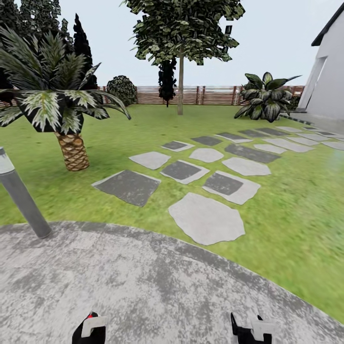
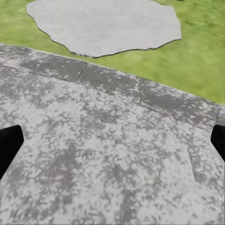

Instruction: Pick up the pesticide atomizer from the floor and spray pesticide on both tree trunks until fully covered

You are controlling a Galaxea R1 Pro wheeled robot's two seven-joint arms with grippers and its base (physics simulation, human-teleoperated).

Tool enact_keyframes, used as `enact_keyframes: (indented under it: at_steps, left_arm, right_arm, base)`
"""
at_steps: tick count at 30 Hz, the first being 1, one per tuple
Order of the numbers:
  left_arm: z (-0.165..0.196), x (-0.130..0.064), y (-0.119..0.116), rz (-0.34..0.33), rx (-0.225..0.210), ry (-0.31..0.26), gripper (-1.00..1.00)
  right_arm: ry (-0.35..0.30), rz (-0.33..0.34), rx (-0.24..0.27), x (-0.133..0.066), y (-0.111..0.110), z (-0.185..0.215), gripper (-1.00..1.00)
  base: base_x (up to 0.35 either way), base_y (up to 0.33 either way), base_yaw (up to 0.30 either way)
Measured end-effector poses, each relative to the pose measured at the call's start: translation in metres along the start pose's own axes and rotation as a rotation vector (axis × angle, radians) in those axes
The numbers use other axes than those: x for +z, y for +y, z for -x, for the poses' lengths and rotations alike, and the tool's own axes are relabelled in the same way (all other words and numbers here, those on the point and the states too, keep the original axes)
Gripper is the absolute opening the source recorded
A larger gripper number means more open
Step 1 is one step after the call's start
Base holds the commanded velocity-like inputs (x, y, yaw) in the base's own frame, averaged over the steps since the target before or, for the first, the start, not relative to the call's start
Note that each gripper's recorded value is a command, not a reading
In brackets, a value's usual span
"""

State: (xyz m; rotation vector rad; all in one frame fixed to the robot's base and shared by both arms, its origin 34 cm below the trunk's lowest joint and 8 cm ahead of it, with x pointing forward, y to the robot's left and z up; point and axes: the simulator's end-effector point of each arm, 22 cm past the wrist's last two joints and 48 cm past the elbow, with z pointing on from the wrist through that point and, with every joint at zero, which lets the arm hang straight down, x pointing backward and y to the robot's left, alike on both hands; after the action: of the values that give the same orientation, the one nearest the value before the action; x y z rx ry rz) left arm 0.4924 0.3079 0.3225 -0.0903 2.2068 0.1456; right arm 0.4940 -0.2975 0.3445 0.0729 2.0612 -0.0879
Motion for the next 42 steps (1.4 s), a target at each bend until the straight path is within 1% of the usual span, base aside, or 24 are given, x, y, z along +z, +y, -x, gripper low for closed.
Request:
enact_keyframes:
  at_steps: [42]
  left_arm:
    - [0.0,0.0,0.0,0.0,0.0,0.0,-1.0]
  right_arm:
    - [0.0,0.0,0.0,0.0,0.0,0.0,1.0]
  base:
    - [0.339,0.0,0.0]
